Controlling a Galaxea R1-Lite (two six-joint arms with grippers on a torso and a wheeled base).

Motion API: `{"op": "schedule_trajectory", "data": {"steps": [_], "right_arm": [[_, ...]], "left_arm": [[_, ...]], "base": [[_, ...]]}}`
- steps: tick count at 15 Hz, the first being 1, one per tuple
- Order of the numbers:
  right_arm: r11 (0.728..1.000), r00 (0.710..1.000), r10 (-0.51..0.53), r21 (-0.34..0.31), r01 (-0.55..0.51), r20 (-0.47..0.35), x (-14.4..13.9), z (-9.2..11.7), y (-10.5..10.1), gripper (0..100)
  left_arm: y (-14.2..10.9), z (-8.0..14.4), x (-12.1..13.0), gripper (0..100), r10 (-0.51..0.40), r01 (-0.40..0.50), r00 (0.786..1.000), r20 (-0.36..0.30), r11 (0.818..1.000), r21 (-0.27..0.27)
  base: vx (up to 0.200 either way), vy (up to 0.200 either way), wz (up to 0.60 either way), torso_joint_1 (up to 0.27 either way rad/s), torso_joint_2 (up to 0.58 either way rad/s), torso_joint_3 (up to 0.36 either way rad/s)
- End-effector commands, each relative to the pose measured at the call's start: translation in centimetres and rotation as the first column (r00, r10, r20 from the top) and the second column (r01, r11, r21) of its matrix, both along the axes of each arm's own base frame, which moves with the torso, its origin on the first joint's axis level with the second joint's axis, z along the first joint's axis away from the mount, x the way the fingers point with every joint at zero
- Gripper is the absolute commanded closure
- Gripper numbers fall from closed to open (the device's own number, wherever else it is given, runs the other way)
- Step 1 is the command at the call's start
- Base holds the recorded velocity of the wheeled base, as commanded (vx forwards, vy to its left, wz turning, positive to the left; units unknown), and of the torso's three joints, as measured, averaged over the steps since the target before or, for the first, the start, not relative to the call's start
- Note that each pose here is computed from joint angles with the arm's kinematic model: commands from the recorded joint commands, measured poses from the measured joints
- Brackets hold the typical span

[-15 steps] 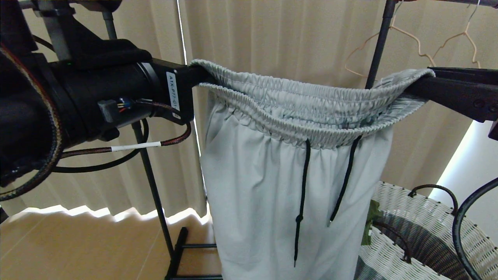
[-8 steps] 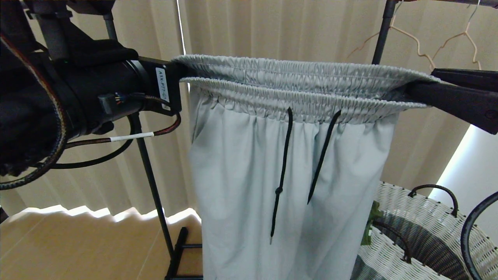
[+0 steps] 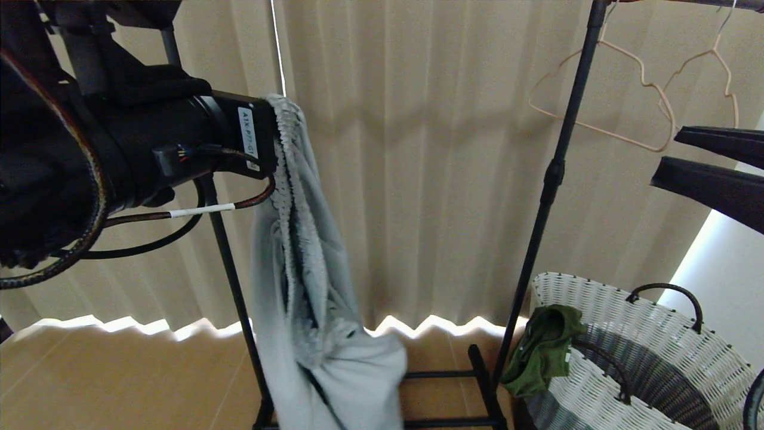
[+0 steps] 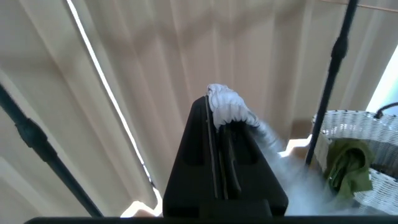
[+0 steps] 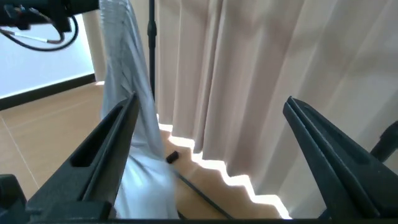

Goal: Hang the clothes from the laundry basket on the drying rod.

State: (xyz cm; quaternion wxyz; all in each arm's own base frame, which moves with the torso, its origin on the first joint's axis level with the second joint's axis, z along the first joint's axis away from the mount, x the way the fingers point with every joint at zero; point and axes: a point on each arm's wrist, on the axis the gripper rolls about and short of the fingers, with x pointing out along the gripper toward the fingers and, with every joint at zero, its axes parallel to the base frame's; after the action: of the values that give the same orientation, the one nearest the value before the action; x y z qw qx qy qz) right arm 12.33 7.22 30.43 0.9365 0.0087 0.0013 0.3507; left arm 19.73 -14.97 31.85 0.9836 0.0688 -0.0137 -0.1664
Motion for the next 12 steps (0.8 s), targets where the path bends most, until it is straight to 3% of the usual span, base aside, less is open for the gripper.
{"op": "schedule_trajectory", "data": {"steps": [1, 3, 4, 6, 7, 8, 10, 12], "right_arm": [[0.999, 0.999, -0.042, -0.017, 0.042, -0.004, 0.2, -0.4, -0.5, 0], [0.983, 0.987, -0.16, -0.09, 0.16, 0.002, 1.0, -1.5, -1.9, 0], [0.956, 0.967, -0.255, -0.149, 0.253, 0.009, 1.5, -2.5, -2.9, 0], [0.919, 0.937, -0.349, -0.188, 0.345, 0.014, 1.7, -3.1, -3.9, 0], [0.893, 0.913, -0.407, -0.201, 0.403, 0.02, 1.8, -3.2, -4.2, 0], [0.847, 0.875, -0.484, -0.238, 0.476, 0.024, 1.8, -3.4, -4.6, 0], [0.788, 0.829, -0.559, -0.298, 0.539, 0.019, 1.5, -4.1, -4.9, 0], [0.767, 0.813, -0.583, -0.316, 0.558, 0.02, 1.2, -4.7, -5.1, 0]], "left_arm": [[0.2, -0.5, -0.3, 100, 0.001, -0.001, 1.0, -0.009, 1.0, 0.025], [1.6, -1.2, -1.4, 100, 0.014, -0.014, 1.0, -0.003, 0.997, 0.082], [2.9, -2.1, -1.9, 100, 0.046, -0.044, 0.999, -0.01, 0.992, 0.12], [4.6, -3.1, -2.9, 100, 0.075, -0.073, 0.997, -0.014, 0.985, 0.153], [5.3, -3.4, -3.6, 100, 0.087, -0.084, 0.996, -0.01, 0.982, 0.167], [5.9, -4.2, -4.2, 100, 0.097, -0.092, 0.995, -0.021, 0.979, 0.185], [6.7, -6.0, -4.8, 100, 0.117, -0.102, 0.991, -0.058, 0.972, 0.211], [7.5, -6.2, -5.1, 100, 0.147, -0.133, 0.988, -0.055, 0.969, 0.206]], "base": [[0.0, 0.0, 0.0, 0.0, 0.0, 0.0], [0.0, 0.0, 0.0, 0.0, 0.0, 0.0], [0.0, 0.0, 0.0, 0.0, 0.0, 0.0], [0.0, 0.0, 0.0, 0.0, 0.0, 0.0], [0.0, 0.0, 0.0, 0.0, 0.0, 0.0], [0.0, 0.0, 0.0, 0.0, 0.0, 0.0], [0.0, 0.0, 0.0, 0.0, 0.0, 0.0], [0.0, 0.0, 0.0, 0.0, 0.0, 0.0]]}}
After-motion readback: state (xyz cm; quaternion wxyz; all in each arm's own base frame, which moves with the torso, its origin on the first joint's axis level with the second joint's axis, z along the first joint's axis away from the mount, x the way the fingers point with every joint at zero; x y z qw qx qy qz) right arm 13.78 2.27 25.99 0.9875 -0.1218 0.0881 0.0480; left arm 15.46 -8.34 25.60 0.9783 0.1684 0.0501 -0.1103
